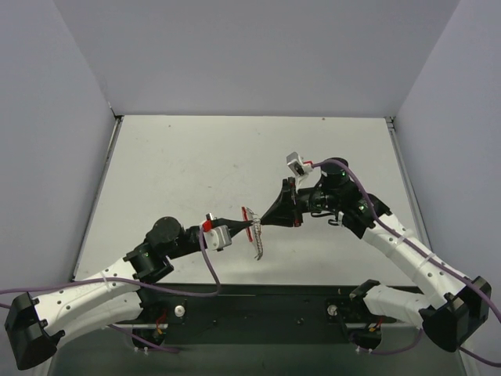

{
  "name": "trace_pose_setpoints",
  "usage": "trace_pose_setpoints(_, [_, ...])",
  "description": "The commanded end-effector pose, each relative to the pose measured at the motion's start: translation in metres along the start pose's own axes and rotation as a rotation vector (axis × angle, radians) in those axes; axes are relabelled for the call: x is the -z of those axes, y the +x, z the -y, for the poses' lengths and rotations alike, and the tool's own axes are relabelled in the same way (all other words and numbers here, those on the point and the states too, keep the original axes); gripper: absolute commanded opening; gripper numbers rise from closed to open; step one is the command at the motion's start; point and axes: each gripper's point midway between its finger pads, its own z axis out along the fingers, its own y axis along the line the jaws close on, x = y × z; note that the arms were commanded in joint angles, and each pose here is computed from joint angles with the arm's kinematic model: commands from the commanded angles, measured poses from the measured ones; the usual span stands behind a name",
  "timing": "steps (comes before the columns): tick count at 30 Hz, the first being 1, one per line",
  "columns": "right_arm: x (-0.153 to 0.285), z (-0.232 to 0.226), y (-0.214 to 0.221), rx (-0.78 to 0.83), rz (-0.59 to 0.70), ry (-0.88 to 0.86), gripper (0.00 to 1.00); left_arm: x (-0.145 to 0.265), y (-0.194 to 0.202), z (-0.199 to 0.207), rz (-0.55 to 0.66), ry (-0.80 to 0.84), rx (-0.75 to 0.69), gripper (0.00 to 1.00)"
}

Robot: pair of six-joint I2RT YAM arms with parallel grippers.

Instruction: Put the keys on the keyring

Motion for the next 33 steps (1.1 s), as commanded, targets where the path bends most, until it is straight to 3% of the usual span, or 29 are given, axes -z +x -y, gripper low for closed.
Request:
trace_pose_setpoints(1, [0.0,-0.003,-0.026,0.103,0.05,0.0,0.0,0.0,-0.034,-0.002,0.095,0.016,-0.035,0.0])
trace_pose_setpoints(33, [-0.009,0.011,-0.004,0.053,0.001,0.002,0.0,0.01,-0.056,-0.005,0.188,-0.018,-0.01,0.0])
